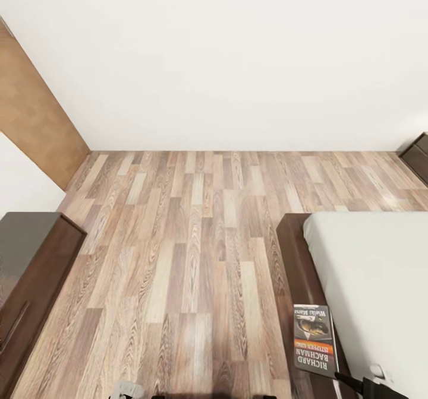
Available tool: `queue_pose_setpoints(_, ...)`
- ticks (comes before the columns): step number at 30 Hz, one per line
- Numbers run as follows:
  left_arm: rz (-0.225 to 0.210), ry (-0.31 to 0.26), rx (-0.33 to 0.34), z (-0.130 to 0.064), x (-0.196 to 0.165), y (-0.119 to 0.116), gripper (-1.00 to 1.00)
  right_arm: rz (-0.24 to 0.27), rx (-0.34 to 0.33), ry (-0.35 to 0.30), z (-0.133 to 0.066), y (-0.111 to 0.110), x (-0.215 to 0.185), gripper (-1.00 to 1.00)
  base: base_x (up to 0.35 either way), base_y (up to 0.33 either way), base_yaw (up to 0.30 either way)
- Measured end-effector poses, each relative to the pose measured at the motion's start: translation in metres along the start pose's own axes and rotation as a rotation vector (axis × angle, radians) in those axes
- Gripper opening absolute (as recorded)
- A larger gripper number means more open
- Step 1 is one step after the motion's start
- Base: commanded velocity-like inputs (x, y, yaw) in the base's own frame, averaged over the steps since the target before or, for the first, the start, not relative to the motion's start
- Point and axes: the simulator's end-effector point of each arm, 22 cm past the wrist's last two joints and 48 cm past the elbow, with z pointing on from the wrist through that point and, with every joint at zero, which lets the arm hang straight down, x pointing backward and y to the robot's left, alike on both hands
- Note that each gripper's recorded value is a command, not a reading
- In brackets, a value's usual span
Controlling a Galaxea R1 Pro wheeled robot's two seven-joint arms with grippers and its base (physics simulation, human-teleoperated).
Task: In the bedroom, move the book from the bed onto either nightstand, and place the two sandals side by side next to the bed.
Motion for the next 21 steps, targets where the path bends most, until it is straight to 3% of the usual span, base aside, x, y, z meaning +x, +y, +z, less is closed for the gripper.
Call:
queue_pose_setpoints(7, 0.005, -0.009, 0.002, -0.001, -0.004, -0.002, 1.00, -0.082, -0.012, -0.032, 0.002, 0.006, -0.008, -1.00, 0.000, 0.000, 0.063)
queue_pose_setpoints(16, 0.009, -0.021, 0.007, 0.000, -0.010, -0.007, 1.00, -0.116, -0.020, -0.051, 0.001, 0.011, -0.014, -1.00, 0.000, 0.000, 0.004)
queue_pose_setpoints(21, -0.010, -0.005, 0.016, -0.001, 0.000, -0.012, 1.00, -0.138, -0.022, -0.066, 0.000, 0.013, -0.019, -1.00, 0.000, 0.000, 0.000)
